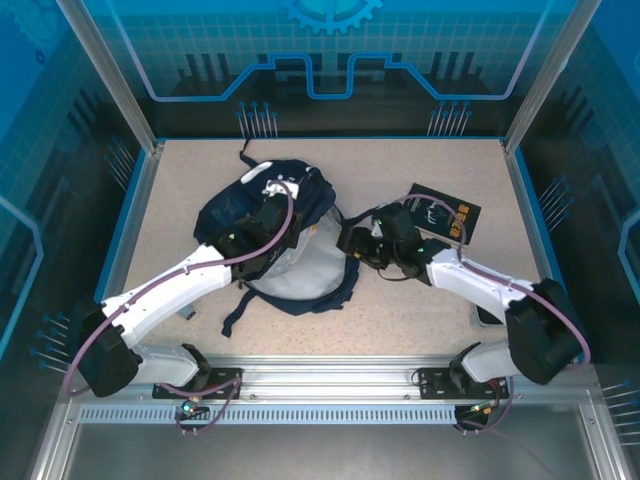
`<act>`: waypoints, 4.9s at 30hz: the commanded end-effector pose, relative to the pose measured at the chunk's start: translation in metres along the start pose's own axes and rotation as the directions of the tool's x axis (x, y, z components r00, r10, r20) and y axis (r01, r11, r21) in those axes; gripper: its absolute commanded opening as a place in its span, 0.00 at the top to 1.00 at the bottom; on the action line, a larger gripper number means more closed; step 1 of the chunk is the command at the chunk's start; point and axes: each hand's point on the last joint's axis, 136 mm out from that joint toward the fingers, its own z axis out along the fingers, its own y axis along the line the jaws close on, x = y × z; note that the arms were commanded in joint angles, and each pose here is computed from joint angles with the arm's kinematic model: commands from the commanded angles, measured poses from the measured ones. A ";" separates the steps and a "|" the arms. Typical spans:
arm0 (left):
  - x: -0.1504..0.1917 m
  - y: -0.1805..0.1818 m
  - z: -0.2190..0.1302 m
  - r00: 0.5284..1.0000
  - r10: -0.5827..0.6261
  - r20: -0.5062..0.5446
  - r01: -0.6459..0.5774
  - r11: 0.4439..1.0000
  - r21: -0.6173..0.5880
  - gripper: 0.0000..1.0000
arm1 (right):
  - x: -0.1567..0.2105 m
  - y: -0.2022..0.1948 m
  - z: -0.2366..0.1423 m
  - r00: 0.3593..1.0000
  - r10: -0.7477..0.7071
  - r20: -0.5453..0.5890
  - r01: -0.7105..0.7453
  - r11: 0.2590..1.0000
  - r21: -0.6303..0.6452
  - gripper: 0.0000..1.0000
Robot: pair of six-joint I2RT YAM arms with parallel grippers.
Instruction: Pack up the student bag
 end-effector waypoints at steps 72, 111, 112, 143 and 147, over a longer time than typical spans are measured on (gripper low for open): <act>0.055 -0.015 0.008 0.942 -0.292 -0.163 0.314 0.941 0.129 0.01 | -0.056 -0.136 -0.009 0.979 -0.028 -0.203 0.129 0.853 0.506 0.22; 0.048 -0.159 0.019 0.885 -0.177 -0.430 0.383 0.802 0.458 0.06 | -0.016 -0.144 -0.057 0.970 -0.082 -0.227 0.191 0.836 0.514 0.37; 0.050 -0.170 0.019 0.882 -0.165 -0.441 0.383 0.796 0.469 0.06 | -0.023 -0.149 -0.060 0.977 -0.067 -0.202 0.163 0.844 0.511 0.36; 0.135 -0.268 0.091 0.755 -0.036 -0.655 0.352 0.865 0.358 0.60 | -0.005 -0.224 -0.052 0.954 0.192 -0.230 -0.031 0.828 0.560 0.31; 0.144 -0.266 0.096 0.748 -0.026 -0.664 0.332 0.880 0.340 0.62 | 0.007 -0.218 -0.052 0.944 0.206 -0.258 -0.041 0.849 0.527 0.33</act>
